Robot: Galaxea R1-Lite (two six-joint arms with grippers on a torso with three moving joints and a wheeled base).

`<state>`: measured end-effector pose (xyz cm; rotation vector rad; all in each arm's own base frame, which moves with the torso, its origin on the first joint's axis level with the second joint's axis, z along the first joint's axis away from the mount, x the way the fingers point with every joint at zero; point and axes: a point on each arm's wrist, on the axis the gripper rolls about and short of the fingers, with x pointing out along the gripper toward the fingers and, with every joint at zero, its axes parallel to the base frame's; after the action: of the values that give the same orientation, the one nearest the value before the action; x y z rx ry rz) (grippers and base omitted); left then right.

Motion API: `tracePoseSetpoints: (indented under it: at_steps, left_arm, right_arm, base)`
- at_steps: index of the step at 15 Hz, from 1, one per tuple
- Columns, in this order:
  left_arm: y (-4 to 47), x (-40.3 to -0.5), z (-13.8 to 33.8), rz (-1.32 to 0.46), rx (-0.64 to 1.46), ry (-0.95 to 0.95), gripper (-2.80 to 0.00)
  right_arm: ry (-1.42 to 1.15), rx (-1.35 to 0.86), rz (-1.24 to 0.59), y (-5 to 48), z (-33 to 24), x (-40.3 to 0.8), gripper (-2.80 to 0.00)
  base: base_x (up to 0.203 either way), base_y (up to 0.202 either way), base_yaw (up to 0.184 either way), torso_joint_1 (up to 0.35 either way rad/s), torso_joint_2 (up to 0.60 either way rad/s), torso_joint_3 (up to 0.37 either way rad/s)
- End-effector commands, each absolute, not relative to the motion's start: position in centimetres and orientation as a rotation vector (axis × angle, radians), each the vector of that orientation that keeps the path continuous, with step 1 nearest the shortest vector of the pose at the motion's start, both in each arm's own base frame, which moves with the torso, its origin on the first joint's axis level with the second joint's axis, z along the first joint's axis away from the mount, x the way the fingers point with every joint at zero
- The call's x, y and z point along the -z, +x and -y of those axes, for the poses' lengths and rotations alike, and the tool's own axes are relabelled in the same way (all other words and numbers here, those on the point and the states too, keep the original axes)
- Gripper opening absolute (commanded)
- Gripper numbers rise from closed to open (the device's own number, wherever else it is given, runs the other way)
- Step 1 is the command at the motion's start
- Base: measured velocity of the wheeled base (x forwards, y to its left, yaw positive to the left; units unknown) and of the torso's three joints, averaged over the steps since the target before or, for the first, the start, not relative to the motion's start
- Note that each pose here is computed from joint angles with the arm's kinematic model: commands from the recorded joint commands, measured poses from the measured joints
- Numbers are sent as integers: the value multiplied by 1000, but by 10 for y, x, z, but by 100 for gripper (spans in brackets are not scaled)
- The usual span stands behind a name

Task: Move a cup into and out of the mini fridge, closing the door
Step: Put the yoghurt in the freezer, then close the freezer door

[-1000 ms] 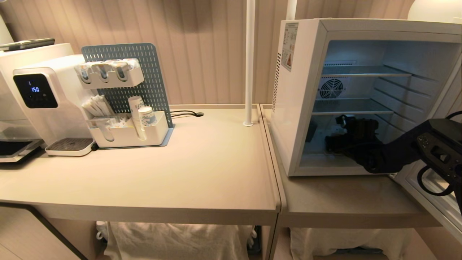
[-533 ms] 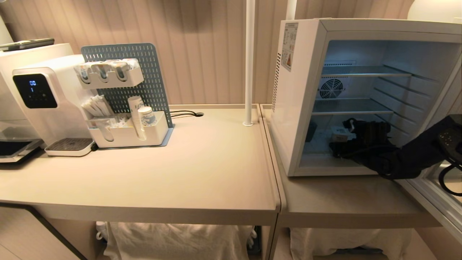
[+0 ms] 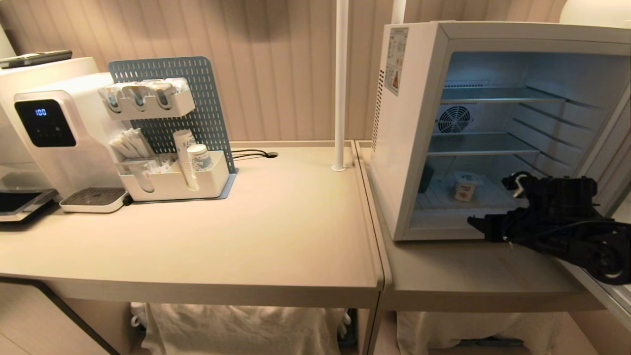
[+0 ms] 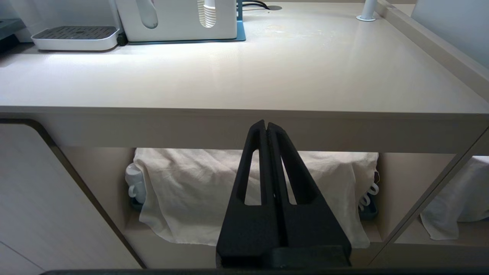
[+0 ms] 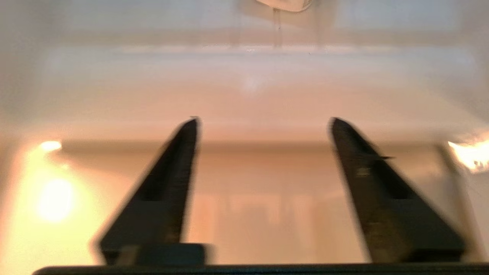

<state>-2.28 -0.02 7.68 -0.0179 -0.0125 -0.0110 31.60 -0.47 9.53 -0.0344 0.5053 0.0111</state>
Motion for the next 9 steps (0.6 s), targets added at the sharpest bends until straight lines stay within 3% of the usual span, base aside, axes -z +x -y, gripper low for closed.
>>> tracePoseSetpoints:
  at_steps: [1,9]
  left_arm:
    - [-23,-77,0,14,11,-18,-280]
    - [-23,-77,0,14,11,-17,-280]
  right_arm:
    - [-43,-46,-336,252,3,-136,-280]
    - [-64,-144,-21,61,-3,-191,-280]
  base:
    - [0,0,0,0,0,0]
    - [0,0,0,0,0,0]
